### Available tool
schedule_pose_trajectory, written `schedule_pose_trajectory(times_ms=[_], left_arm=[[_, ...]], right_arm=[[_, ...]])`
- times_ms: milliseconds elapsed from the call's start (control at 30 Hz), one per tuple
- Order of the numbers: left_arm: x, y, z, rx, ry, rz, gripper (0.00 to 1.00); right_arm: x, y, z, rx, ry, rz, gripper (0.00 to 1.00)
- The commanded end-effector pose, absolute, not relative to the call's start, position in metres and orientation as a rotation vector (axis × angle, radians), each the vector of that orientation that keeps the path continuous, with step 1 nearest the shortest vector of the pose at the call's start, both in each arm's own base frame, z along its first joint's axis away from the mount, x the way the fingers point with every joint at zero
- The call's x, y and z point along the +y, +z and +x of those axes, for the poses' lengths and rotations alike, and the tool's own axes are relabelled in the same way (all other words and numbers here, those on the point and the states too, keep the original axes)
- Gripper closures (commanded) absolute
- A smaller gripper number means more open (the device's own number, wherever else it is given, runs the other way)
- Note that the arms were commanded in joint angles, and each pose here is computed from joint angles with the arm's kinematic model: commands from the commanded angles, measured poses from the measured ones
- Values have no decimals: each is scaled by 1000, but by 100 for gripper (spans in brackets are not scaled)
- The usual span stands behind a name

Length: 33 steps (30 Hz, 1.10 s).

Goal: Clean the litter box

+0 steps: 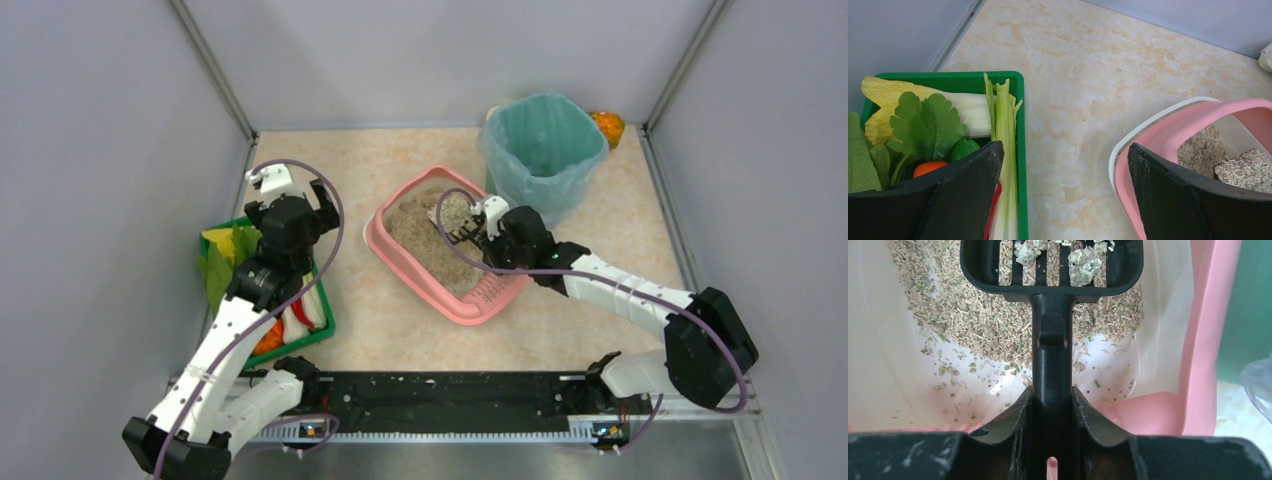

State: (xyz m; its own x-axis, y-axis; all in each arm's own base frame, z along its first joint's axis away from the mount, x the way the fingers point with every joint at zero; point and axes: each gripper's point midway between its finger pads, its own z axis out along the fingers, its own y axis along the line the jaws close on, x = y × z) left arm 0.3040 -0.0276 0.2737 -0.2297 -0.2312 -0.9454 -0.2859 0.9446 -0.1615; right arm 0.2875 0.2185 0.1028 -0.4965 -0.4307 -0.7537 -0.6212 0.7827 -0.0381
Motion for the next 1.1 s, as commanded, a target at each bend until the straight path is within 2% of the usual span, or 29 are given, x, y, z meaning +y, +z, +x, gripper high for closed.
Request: schedule_pose_trajectory(times_ms=[0, 167, 300, 867, 1067], left_arm=[[-31, 298, 303, 1764, -22, -413, 1], [-44, 294, 304, 1804, -90, -392, 1], [-53, 289, 305, 1841, -126, -376, 1], [-73, 283, 308, 1898, -225, -341, 2], [-77, 281, 308, 1906, -247, -332, 1]], right_arm=[[225, 152, 299, 1970, 374, -701, 100], [221, 175, 282, 1869, 433, -710, 100], [228, 191, 286, 1795, 466, -686, 100], [217, 192, 263, 1739, 466, -767, 100], [224, 202, 281, 1700, 429, -772, 100]])
